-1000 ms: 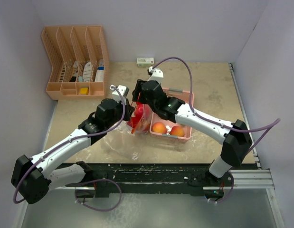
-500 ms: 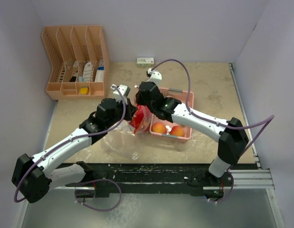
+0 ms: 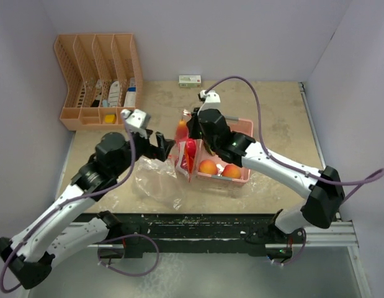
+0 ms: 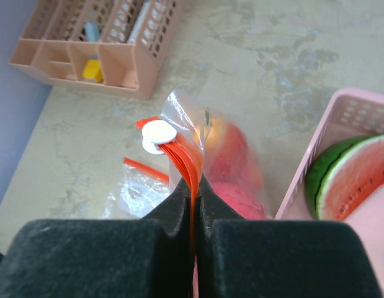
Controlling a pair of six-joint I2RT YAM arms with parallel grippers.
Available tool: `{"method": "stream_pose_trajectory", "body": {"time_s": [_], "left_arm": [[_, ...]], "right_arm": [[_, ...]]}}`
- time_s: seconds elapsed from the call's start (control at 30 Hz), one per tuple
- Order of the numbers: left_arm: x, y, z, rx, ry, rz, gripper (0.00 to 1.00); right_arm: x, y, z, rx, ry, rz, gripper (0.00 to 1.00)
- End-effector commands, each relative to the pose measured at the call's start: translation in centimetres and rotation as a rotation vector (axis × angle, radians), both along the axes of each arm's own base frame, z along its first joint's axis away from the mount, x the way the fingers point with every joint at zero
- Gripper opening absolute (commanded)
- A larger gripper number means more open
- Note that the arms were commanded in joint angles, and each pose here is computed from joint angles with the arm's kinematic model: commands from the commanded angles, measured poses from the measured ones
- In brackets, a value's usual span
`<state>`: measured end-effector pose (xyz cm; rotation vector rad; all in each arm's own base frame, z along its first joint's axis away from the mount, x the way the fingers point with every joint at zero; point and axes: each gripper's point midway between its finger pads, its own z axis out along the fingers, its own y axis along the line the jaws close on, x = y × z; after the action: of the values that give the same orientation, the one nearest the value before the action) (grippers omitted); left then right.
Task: Place the food in the zip-top bag and seal the zipper
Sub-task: Zip the zipper food storage bag at the center of the board.
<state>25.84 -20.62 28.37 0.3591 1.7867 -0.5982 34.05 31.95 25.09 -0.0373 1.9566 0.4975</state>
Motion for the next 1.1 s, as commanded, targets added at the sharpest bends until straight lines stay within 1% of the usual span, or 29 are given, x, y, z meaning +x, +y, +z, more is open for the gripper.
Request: {"method": "stream_pose_trajectory", "body": {"time_s": [0.0, 0.07, 0.13, 0.27, 0.3, 0.37, 0.53, 0.77, 0.87, 0.97, 1.07], "left_arm": [[-2.1, 4.1, 6.4, -0.005, -0.177, 0.073, 0.99], [-2.8, 4.7, 7.4, -0.007, -0.223, 0.066, 0.99], [-3.3, 4.6, 8.0, 0.019, -0.264, 0.029, 0.99], [-4.6, 3.3, 8.7, 0.078, -0.336, -0.11, 0.99], [-5.0, 3.0, 8.9, 0.08, -0.359, -0.145, 0.99], [-5.9, 2.3, 9.3, 0.082, -0.42, -0.218, 0.95], [-6.7, 2.0, 9.6, 0.119, -0.539, -0.271, 0.9], [-7.6, 2.6, 10.2, 0.169, -0.66, -0.289, 0.83], [-7.7, 2.1, 9.7, 0.188, -0.676, -0.327, 0.79], [-7.6, 1.4, 8.9, 0.214, -0.674, -0.364, 0.78], [-7.5, 1.1, 8.5, 0.239, -0.698, -0.387, 0.78]], "right_arm": [[-1.1, 0.9, 7.4, 0.064, -0.193, 0.199, 0.0], [-2.1, 1.7, 9.1, 0.066, -0.227, 0.314, 0.0], [-3.5, 2.5, 10.7, 0.06, -0.255, 0.439, 0.0], [-6.4, 3.8, 12.8, 0.038, -0.282, 0.665, 0.0], [-6.9, 3.9, 12.9, 0.033, -0.281, 0.704, 0.0], [-7.8, 4.1, 12.8, 0.029, -0.27, 0.777, 0.0], [-11.1, 4.7, 12.3, 0.04, -0.241, 0.979, 0.0], [-13.7, 3.9, 11.5, 0.03, -0.225, 1.086, 0.0], [-14.6, 3.9, 11.4, 0.05, -0.214, 1.131, 0.0], [-15.0, 3.8, 11.3, 0.058, -0.202, 1.148, 0.0], [-15.7, 3.6, 11.5, 0.068, -0.208, 1.174, 0.0]]}}
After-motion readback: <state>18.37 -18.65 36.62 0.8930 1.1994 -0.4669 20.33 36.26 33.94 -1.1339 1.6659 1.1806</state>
